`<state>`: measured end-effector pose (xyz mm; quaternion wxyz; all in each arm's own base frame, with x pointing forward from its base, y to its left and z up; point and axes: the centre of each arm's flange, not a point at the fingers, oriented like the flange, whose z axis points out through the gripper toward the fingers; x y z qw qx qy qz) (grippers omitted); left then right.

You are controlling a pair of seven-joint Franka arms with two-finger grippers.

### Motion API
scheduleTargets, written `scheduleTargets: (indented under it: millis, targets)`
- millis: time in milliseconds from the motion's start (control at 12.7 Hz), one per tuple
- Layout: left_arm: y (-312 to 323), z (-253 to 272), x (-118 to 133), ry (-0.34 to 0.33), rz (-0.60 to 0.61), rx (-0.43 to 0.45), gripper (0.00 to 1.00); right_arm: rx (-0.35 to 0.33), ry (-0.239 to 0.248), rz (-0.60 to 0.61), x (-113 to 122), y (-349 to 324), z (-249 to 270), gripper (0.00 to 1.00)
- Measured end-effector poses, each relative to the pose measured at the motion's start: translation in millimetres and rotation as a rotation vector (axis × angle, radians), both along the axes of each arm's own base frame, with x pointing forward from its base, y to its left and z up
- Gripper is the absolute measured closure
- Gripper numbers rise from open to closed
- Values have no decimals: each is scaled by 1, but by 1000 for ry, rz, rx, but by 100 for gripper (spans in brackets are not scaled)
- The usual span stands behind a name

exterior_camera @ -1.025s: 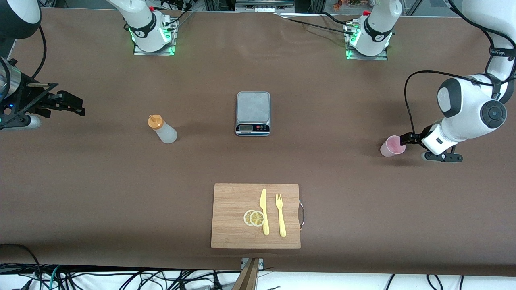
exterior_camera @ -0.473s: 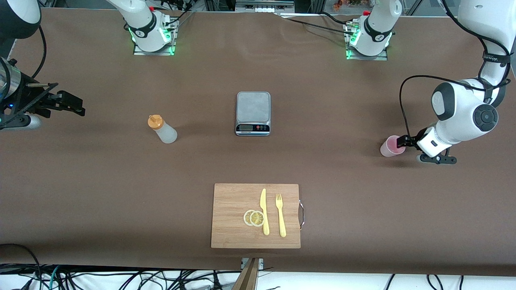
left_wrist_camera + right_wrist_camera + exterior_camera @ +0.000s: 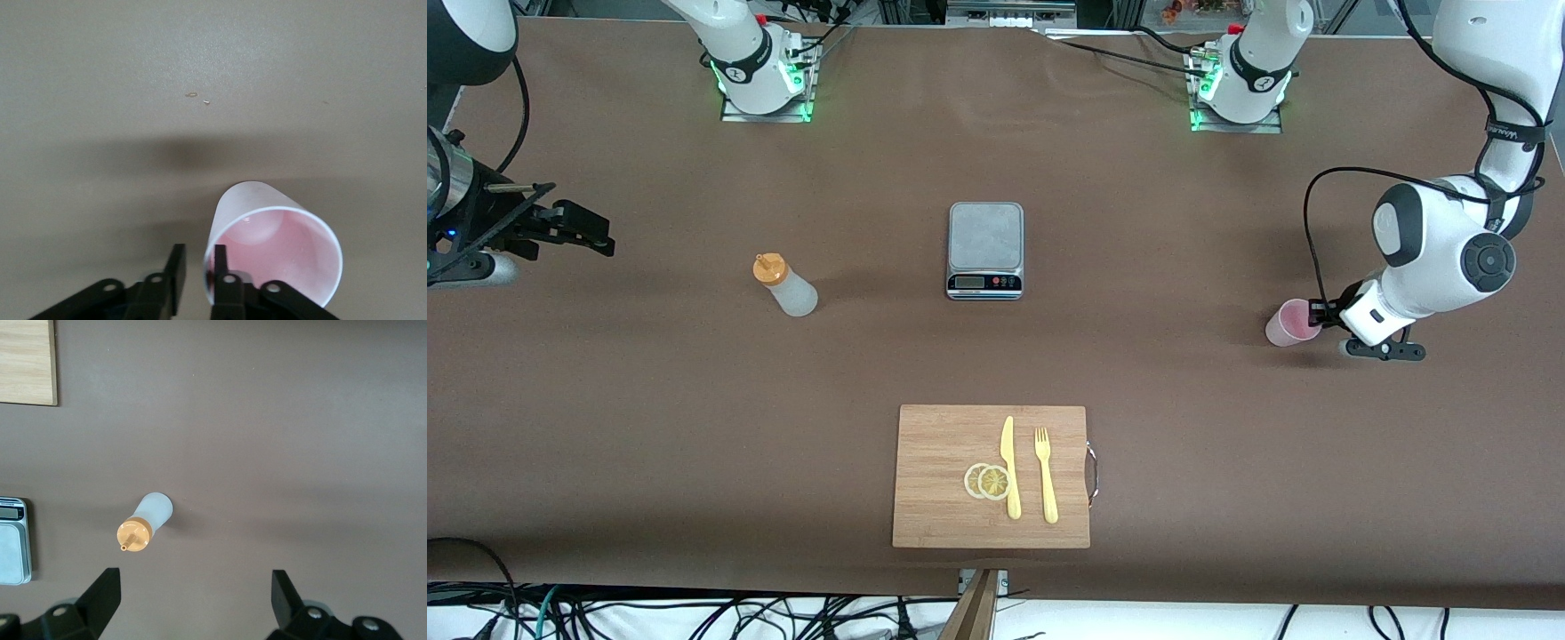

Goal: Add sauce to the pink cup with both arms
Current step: 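Carry the pink cup with the left gripper onto the scale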

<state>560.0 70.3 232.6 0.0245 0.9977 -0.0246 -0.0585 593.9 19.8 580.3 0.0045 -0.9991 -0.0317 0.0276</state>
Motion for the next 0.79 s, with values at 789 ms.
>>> scheduleTargets:
  millis: [789]
  targets:
    - [-130, 66, 40, -27, -78, -113, 96, 2, -1, 0, 0, 0, 0, 0]
